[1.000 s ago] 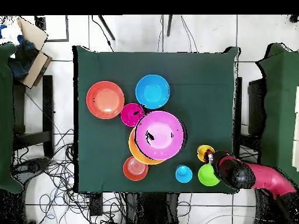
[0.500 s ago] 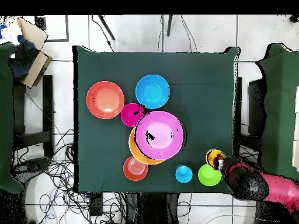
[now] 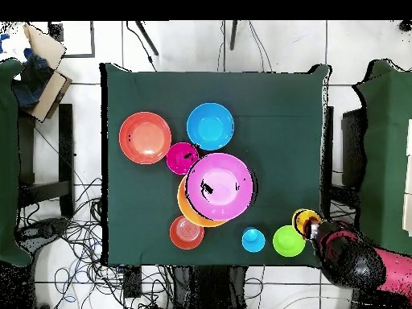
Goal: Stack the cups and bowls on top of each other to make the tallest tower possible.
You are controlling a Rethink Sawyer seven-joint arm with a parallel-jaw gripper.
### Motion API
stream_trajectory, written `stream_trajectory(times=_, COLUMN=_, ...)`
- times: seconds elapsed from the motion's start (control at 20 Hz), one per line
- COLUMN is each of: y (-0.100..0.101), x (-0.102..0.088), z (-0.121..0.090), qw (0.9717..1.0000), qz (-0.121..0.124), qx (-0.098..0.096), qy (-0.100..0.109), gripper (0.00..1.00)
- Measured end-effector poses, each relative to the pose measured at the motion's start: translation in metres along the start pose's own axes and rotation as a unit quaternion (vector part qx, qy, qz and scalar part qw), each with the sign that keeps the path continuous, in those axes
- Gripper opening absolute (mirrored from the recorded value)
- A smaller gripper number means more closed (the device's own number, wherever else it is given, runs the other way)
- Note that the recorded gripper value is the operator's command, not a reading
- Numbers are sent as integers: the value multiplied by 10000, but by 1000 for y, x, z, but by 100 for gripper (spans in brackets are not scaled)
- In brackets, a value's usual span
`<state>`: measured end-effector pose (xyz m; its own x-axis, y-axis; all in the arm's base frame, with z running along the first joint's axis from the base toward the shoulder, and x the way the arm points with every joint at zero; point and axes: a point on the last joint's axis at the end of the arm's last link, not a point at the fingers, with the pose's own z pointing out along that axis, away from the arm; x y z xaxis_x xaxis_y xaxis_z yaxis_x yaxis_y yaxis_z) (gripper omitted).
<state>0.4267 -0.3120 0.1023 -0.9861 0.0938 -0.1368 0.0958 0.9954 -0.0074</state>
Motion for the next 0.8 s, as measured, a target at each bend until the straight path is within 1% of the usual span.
stream_trajectory(times=0.05, y=1, x=0, z=-9, qw=10000, qz=69, qx=26, qy=30, gripper=0)
stream_trajectory(times=0.2, y=2, x=-1, z=-24, qw=9998, qz=180, qx=74, qy=70, gripper=0)
stream_trajectory(times=0.4, y=2, x=-3, z=-42, qw=9994, qz=279, qx=183, qy=56, gripper=0)
stream_trajectory(times=0.6, y=6, x=-4, z=-49, qw=9994, qz=215, qx=282, qy=53, gripper=0)
stream_trajectory(times=0.65, y=13, x=-6, z=-49, qw=9994, qz=155, qx=303, qy=76, gripper=0)
stream_trajectory(times=0.8, y=23, x=-8, z=-48, qw=9994, qz=68, qx=316, qy=126, gripper=0)
